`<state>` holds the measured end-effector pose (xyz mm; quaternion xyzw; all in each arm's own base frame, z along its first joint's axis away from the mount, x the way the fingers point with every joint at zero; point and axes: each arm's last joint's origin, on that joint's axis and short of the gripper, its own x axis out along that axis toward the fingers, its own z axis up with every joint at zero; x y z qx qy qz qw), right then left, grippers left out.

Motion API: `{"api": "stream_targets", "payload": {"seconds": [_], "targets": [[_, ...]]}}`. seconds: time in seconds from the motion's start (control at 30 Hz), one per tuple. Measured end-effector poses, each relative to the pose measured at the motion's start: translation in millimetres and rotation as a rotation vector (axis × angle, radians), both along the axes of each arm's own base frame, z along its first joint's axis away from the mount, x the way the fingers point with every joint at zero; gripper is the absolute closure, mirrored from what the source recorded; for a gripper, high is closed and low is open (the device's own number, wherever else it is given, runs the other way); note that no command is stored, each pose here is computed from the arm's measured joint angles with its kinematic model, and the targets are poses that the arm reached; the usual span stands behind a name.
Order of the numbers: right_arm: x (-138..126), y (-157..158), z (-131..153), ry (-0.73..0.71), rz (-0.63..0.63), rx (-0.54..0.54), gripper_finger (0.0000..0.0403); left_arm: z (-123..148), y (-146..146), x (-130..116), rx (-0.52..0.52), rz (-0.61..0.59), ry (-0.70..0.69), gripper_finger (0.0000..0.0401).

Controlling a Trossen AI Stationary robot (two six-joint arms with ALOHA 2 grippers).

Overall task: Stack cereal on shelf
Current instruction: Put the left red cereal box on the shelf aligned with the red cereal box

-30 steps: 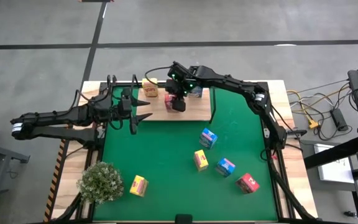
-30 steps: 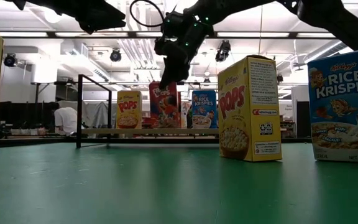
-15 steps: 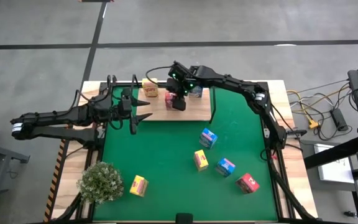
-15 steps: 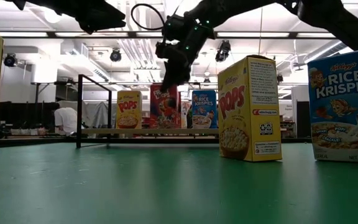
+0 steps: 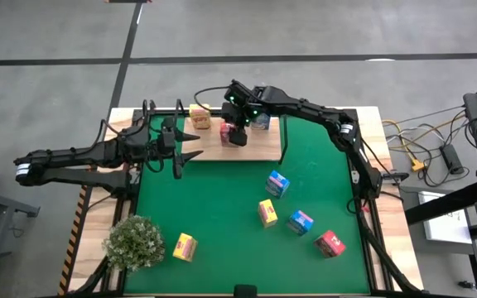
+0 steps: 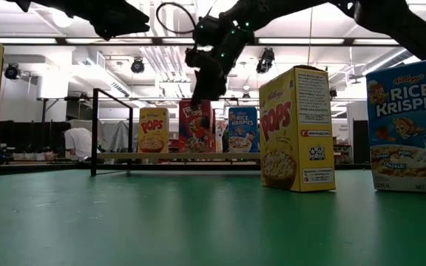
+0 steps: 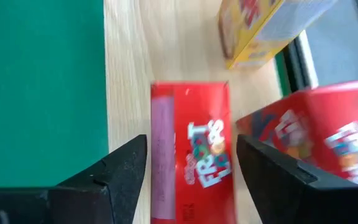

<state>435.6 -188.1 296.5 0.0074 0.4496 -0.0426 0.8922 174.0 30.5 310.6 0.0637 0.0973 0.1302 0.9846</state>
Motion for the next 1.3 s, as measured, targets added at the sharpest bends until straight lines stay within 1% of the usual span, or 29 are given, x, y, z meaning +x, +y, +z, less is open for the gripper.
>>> {"api": "stream_targets", "payload": {"seconds": [0.17, 0.3, 0.4, 0.5, 0.7, 0.87, 1.0, 1.3], "targets": [[3, 6, 20, -0.057, 0.008, -0.034, 0.0165, 0, 0, 0, 0.0, -0.001, 0.0, 0.0204], [7, 12, 27, -0.078, 0.003, -0.077, 0.0183, 0, 0, 0, 0.0, -0.003, 0.0, 0.0204], [12, 17, 28, -0.109, 0.018, -0.096, 0.0211, 0, 0, 0, 0.0, -0.003, 0.0, 0.0204], [20, 22, 26, -0.138, 0.012, -0.137, 0.0248, 0, 0, 0, 0.0, -0.003, 0.0, 0.0204], [29, 23, 14, -0.13, 0.019, -0.183, 0.0319, 0, 0, 0, 0.0, -0.002, 0.0, 0.0204], [30, 22, 5, -0.084, 0.019, -0.171, 0.0356, 0, 0, -1, 0.001, -0.002, -0.001, 0.0204], [29, 23, 4, -0.068, 0.032, -0.176, 0.037, 0, 0, -1, 0.001, -0.002, -0.001, 0.0204], [26, 24, 2, -0.026, 0.047, -0.173, 0.0371, 0, 0, -1, 0.001, -0.001, -0.002, 0.0204]]}}
